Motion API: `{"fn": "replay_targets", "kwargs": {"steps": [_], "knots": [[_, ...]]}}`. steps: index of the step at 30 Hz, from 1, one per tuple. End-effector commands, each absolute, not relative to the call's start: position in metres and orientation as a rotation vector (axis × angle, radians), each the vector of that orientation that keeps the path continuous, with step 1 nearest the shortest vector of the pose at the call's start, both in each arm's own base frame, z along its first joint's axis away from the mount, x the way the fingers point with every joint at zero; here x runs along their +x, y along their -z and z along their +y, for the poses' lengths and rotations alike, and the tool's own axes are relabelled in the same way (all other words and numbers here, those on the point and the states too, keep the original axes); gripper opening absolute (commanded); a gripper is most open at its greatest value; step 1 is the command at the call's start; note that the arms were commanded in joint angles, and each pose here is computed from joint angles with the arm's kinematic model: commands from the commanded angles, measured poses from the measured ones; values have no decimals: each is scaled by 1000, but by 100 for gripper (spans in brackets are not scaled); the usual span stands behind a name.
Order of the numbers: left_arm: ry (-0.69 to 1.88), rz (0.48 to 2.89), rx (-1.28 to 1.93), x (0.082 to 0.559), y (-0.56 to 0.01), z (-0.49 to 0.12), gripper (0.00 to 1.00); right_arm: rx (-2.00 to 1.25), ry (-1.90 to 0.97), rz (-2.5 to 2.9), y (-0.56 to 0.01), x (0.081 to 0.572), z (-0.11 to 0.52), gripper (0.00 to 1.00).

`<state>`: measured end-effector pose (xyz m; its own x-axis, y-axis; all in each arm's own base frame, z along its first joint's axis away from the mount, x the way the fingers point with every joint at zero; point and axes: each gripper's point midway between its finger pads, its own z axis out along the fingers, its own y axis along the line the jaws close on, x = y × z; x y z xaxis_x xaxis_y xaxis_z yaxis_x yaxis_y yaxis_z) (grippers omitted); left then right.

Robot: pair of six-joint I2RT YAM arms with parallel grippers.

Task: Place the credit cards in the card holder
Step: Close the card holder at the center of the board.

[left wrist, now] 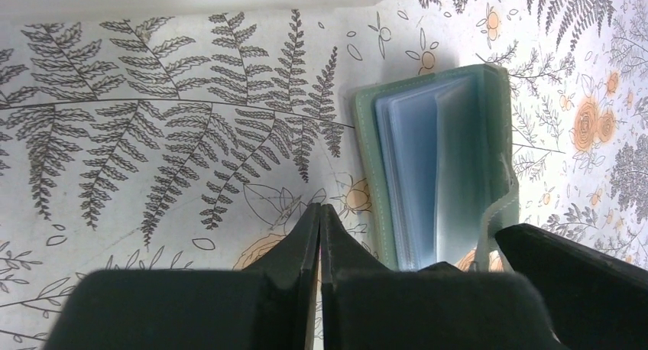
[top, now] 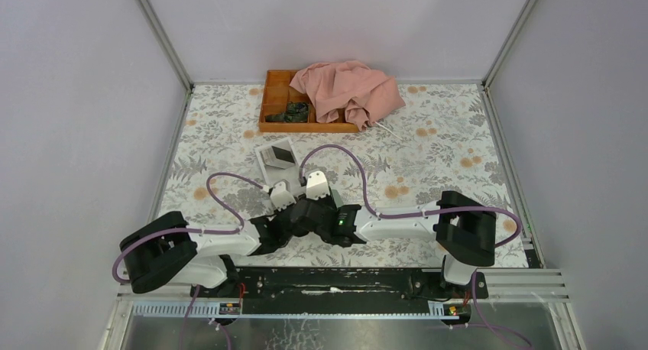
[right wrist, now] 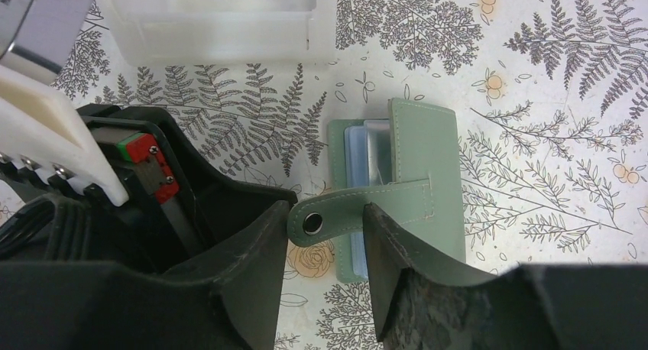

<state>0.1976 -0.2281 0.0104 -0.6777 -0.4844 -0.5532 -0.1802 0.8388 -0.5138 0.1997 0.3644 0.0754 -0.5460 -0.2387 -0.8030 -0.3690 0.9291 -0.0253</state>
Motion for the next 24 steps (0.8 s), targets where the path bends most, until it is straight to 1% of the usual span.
{"fn": "replay_targets", "kwargs": {"steps": [1,16,21,24], "knots": [[417,2334,-460,190,4,-206,2,-488,-323,2178,-81,170,403,49],[351,2265,-500,194,-16,-182,0,-535,-438,2160,-100,153,421,50],[338,2221,-488,201,-38,-180,0,-493,-485,2099,-131,152,410,49],[344,2194,-457,209,-58,-187,0,-437,-486,2053,-150,157,390,45]]}}
